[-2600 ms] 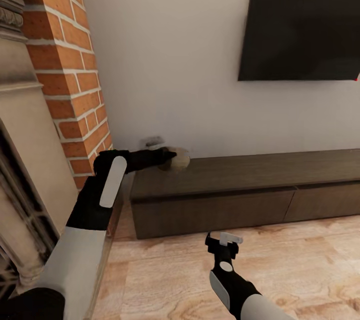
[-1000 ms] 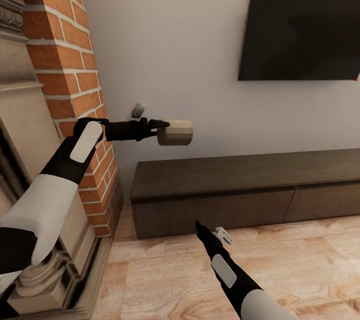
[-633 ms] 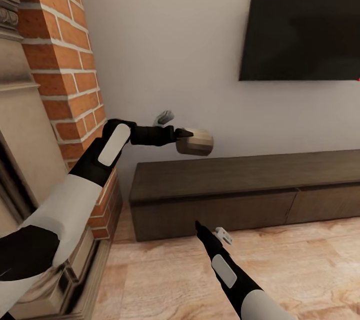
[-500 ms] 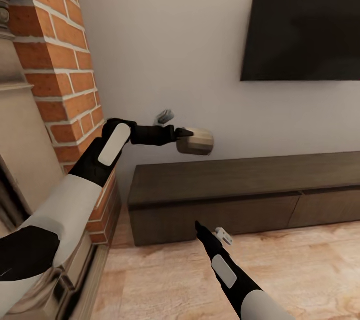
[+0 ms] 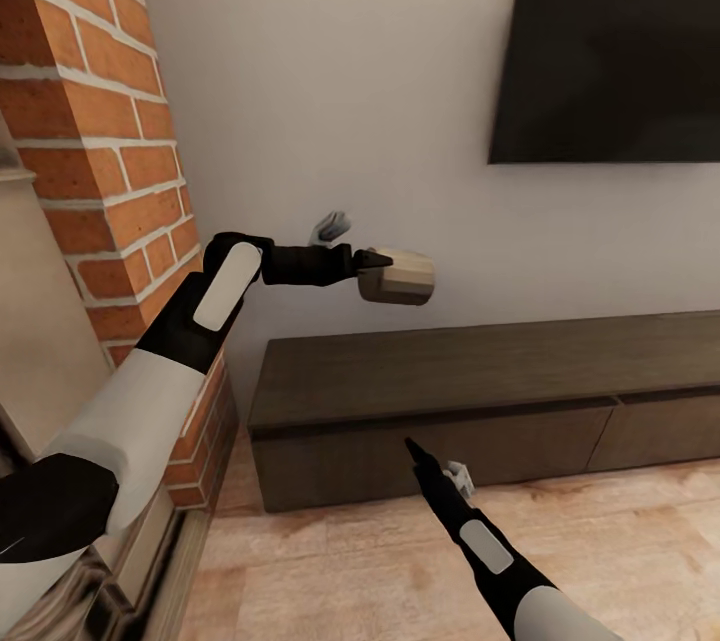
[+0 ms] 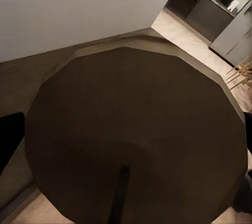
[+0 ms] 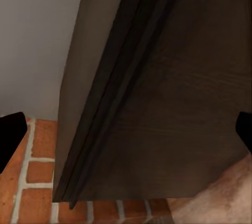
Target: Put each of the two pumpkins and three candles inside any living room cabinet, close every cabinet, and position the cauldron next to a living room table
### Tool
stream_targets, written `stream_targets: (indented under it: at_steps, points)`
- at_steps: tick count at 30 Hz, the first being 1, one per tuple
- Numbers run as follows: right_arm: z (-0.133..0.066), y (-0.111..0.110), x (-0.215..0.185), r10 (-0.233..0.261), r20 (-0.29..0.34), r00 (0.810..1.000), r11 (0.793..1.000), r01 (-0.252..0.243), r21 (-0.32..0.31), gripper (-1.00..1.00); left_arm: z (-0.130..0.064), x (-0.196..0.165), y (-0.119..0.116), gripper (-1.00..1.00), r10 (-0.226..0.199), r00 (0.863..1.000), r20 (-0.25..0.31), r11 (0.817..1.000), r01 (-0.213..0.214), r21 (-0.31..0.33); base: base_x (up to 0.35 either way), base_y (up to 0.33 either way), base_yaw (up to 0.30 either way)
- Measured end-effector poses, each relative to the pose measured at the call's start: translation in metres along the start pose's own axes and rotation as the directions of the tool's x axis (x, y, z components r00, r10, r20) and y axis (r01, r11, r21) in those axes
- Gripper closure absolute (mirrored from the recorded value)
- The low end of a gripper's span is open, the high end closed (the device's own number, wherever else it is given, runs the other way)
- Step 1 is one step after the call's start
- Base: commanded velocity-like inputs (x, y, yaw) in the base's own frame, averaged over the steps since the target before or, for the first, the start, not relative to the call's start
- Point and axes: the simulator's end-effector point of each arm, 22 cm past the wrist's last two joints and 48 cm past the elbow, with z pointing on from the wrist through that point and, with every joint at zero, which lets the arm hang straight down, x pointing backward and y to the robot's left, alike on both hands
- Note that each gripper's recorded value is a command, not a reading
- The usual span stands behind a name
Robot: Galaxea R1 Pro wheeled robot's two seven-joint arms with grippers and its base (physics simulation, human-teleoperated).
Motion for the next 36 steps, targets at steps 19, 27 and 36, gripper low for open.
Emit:
stream_targets:
  at_steps: [19, 27, 36]
  points:
    - [0.013, -0.033, -0.013, 0.012, 0.025, 1.000, 0.992, -0.015, 0.126, -1.00, 0.021, 0.017, 0.014, 1.00, -0.022, 1.000, -0.017, 0.999, 0.022, 0.031, 0.000, 0.000, 0.000]
    - [0.010, -0.022, -0.037, 0.006, 0.043, 0.999, 1.000, -0.006, 0.013, -1.00, 0.029, 0.022, 0.016, 1.00, -0.025, 0.999, -0.027, 0.999, 0.026, 0.032, 0.000, 0.000, 0.000]
    - [0.009, -0.031, -0.040, 0.048, 0.062, 0.997, 0.999, -0.050, 0.020, -1.00, 0.034, 0.028, 0.021, 1.00, -0.035, 0.999, -0.035, 0.999, 0.037, 0.037, 0.000, 0.000, 0.000]
